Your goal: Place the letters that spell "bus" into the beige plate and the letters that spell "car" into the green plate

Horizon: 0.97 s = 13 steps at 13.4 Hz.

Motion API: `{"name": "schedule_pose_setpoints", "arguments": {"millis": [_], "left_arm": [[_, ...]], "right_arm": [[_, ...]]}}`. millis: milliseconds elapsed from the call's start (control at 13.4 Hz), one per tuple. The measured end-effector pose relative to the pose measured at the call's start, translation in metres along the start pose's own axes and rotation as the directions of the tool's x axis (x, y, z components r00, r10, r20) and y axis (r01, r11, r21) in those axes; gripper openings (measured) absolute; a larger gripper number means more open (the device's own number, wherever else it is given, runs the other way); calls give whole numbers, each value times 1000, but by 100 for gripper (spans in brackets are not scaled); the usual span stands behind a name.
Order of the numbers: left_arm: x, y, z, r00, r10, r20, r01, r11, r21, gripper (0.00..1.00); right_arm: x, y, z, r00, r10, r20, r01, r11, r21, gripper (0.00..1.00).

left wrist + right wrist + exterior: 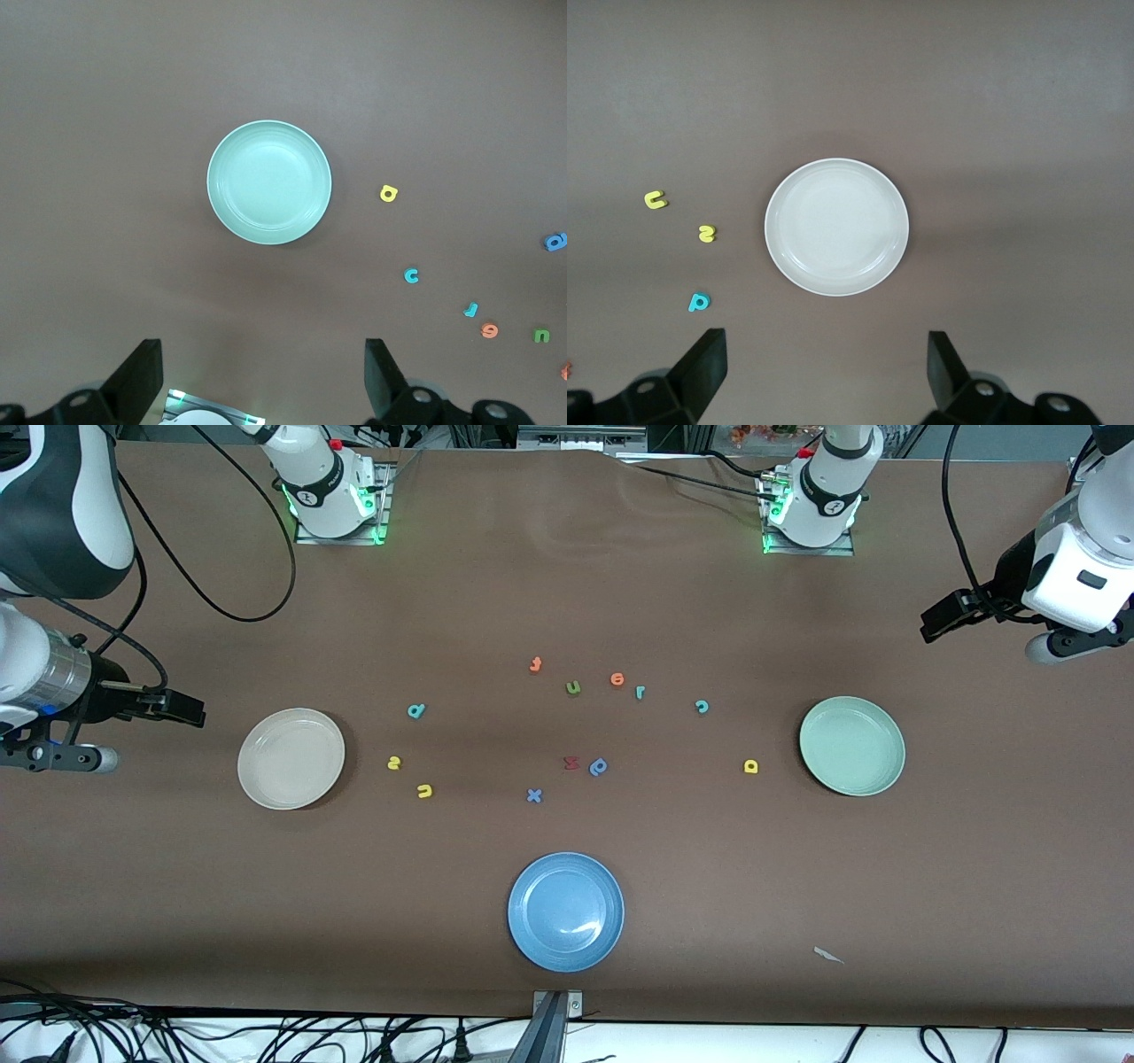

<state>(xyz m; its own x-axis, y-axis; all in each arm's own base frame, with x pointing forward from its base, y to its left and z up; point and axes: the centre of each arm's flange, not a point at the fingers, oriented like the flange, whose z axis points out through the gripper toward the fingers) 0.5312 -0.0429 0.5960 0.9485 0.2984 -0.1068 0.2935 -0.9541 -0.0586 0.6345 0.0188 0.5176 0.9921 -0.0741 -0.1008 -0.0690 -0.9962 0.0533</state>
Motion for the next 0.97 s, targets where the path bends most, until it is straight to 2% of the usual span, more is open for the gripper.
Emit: {"name": "schedule_pose_setpoints", "arguments": {"millis": [973], "left_arm": [[0, -2, 2, 1000, -3, 16, 3, 1000, 5, 100]], "right_arm": [[0, 0, 0, 1000, 0, 0, 0, 1000, 0, 100]]}}
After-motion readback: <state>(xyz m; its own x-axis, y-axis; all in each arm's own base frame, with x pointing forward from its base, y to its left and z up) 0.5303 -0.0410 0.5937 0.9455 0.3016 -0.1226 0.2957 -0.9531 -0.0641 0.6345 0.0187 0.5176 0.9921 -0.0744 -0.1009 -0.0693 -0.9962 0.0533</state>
